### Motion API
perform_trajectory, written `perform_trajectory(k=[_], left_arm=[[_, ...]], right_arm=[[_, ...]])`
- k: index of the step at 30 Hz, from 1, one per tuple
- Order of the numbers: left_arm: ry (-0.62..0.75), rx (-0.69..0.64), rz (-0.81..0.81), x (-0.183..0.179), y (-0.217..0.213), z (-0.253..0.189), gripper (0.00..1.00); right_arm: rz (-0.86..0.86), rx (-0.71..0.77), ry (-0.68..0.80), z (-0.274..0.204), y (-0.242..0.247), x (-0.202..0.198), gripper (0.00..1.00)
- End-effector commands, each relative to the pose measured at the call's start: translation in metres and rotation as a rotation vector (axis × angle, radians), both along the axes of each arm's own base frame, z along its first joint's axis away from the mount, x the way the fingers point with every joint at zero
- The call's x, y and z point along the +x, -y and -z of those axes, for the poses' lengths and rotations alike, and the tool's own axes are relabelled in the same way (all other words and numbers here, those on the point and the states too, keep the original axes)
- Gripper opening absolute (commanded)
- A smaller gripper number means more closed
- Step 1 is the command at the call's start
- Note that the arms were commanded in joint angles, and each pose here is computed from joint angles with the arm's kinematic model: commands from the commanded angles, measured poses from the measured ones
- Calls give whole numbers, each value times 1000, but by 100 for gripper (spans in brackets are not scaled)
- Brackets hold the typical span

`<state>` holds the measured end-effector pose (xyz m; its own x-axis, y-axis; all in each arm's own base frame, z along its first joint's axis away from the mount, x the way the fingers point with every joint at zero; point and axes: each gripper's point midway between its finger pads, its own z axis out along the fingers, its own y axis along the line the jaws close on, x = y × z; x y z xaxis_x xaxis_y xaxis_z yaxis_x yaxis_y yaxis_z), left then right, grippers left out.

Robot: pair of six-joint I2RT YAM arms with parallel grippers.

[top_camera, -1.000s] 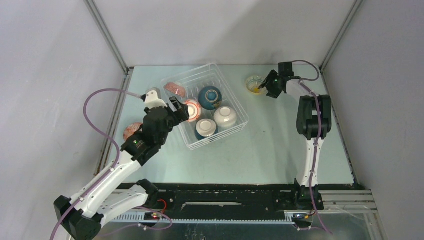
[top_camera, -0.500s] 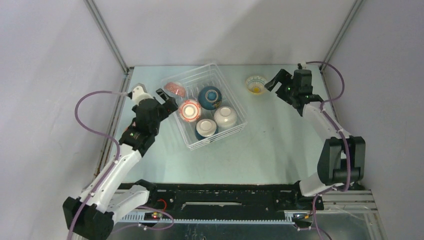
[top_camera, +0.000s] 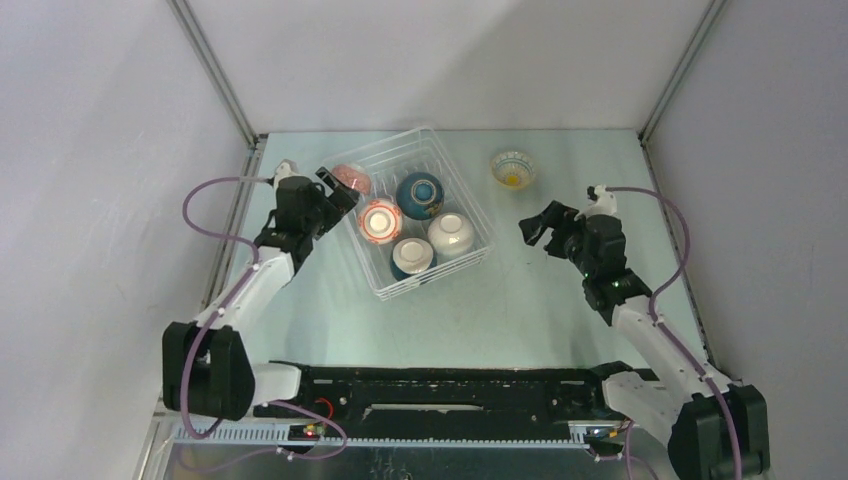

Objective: Unload the bowls from the dish rack

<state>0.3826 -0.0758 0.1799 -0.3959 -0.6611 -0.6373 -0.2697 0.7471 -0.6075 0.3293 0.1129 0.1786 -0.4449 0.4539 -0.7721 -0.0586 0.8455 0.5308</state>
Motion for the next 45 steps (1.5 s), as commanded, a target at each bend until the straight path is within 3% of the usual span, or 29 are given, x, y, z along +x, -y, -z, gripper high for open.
perform_trajectory(k=[1, 15, 26, 40, 45], left_arm=[[113, -100, -16, 31, 6, -49, 99], [36, -204, -73, 86, 14, -37, 100], [-103, -235, -296, 97, -7, -13, 100], [-144, -240, -283, 123, 2, 1, 100], [-119, -203, -279, 135, -1, 5, 96]], right_arm=[[-8, -43, 152, -16, -5, 2, 100], [-13, -93, 244, -26, -14, -6, 100], [19, -87, 255, -26, -9, -7, 100], [22, -82, 261, -28, -8, -8, 100], [3, -78, 254, -26, -11, -8, 100]])
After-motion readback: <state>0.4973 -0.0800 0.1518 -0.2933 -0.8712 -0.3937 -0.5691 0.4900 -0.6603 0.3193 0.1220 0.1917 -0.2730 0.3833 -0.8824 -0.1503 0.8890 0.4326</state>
